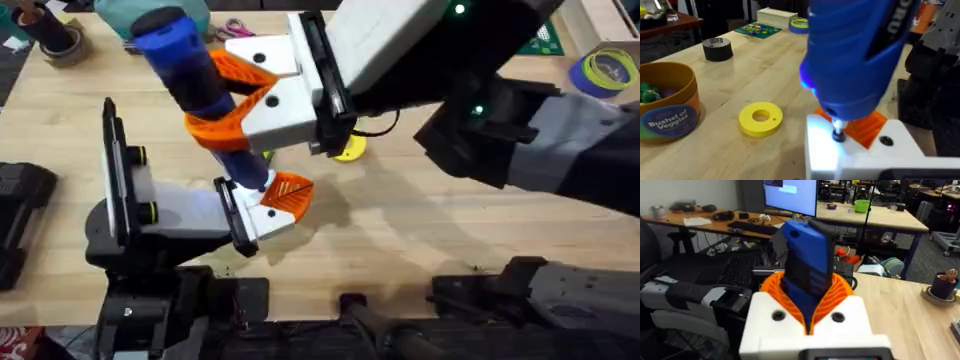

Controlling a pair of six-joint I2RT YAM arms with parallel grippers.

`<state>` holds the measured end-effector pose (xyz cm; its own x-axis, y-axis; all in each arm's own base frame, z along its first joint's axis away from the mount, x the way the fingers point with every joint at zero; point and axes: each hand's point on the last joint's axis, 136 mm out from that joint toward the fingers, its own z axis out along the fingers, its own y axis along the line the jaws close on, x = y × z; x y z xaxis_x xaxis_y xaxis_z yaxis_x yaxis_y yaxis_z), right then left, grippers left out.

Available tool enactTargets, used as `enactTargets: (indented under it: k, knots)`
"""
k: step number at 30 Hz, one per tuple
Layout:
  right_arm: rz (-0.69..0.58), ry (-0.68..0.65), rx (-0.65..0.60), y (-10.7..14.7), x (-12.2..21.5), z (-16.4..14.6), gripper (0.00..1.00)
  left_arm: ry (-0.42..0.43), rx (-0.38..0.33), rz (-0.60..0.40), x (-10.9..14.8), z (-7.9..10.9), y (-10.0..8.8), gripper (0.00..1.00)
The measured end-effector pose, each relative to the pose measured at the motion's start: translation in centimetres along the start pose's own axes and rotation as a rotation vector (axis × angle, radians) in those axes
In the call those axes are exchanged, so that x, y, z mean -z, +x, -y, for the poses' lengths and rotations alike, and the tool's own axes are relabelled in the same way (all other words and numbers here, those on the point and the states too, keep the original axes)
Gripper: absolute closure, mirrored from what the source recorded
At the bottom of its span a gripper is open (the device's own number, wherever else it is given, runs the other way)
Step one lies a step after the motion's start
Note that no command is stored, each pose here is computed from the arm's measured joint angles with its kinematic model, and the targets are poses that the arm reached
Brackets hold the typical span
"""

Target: Pick up the gripper from the table and insert it into the empty holder that is missing its gripper. Then pick up a screw, insert it into the mounting hole, and use the screwdriver to tighten it. Finally, clean up the table by picking up the vegetable and placing it into the bucket.

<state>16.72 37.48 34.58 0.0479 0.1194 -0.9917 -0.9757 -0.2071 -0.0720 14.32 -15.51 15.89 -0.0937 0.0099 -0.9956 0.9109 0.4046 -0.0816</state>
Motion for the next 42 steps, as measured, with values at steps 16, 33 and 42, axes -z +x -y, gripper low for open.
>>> enactTargets:
  k: [16, 33, 42]
  knots:
    - [-0.003, -0.007, -0.004, 0.09, 0.0, -0.11, 0.979, 0.0, 0.0, 0.0, 0.0, 0.0, -0.02, 0.988]
    - [-0.005, -0.002, -0.021, 0.35, 0.19, 0.0, 0.979, 0.001, 0.001, 0.0, 0.0, 0.01, 0.01, 0.988]
    - [-0.006, -0.001, -0.021, 0.38, 0.21, 0.01, 0.979, 0.002, 0.001, 0.0, 0.0, 0.03, 0.01, 0.988]
